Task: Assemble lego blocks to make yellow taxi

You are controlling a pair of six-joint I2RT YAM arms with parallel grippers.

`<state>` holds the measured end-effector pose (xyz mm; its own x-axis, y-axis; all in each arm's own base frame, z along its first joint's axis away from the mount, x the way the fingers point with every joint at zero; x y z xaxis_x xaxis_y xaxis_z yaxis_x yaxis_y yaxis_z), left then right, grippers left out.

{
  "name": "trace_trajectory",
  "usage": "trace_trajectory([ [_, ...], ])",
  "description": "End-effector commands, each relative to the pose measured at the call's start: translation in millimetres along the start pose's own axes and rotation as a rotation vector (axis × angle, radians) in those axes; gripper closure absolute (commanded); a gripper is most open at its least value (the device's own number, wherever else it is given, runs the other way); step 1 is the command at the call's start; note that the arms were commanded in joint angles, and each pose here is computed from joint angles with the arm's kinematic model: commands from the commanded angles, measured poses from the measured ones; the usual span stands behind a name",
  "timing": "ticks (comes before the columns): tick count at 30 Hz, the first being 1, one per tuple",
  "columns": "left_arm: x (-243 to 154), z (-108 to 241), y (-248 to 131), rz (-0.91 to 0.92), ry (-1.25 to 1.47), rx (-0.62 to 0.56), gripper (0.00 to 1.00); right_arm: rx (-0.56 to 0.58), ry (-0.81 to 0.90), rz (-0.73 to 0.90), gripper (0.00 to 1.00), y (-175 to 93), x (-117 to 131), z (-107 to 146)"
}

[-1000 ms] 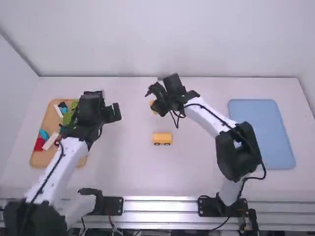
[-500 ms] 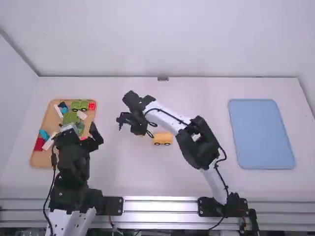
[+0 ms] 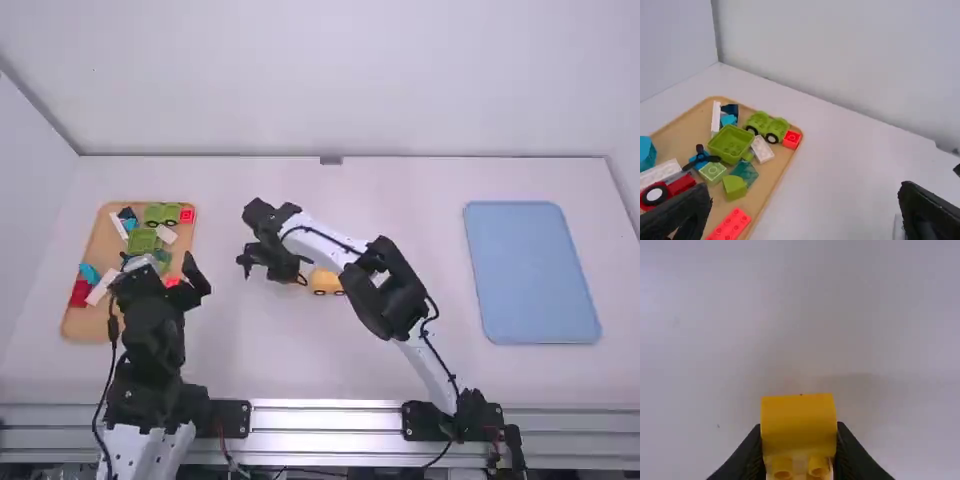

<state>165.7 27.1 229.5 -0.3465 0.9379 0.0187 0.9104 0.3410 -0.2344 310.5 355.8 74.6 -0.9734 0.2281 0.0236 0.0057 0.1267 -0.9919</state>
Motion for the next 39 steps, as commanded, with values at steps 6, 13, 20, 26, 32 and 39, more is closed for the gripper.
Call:
trace_trajectory([
  [6,-2,-2,9,-0.022,0.0,0.0,0.01,-0.027,-0.001,-0.005,0.26,-3,-1,-6],
  [13,8,4,10,-0.13,-0.089,0.028,0.01,-0.112,0.046,0.047,0.02,-18,-16,-14],
  [20,-5,-10,13,-0.019,0.035,-0.041,0.01,-0.287,0.169,0.071,0.02,-96,-49,2],
  [26,-27,-11,35,0.121,0.181,-0.011,0.01,-0.44,0.23,-0.044,0.02,-138,-73,38],
  [32,-68,-10,77,0.376,0.381,0.154,0.01,-0.556,0.427,0.05,0.02,-136,-95,87],
  [39,-131,7,117,0.967,0.721,0.228,0.01,-0.701,0.48,0.3,0.02,-139,-63,143],
])
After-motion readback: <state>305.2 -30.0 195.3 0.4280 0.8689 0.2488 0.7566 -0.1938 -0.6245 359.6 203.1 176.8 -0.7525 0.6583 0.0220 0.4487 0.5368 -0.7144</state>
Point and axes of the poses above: each hand's point on the last joint's axis, 136 mm out from that joint toward the fingers, its own y axis out along the fingers, its own x axis along the line the jaws close on, z = x × y, the point moved 8 cm from there along -y, back along the fingers, and after that the axes turned 12 degrees about y, right-handed, at the moved point
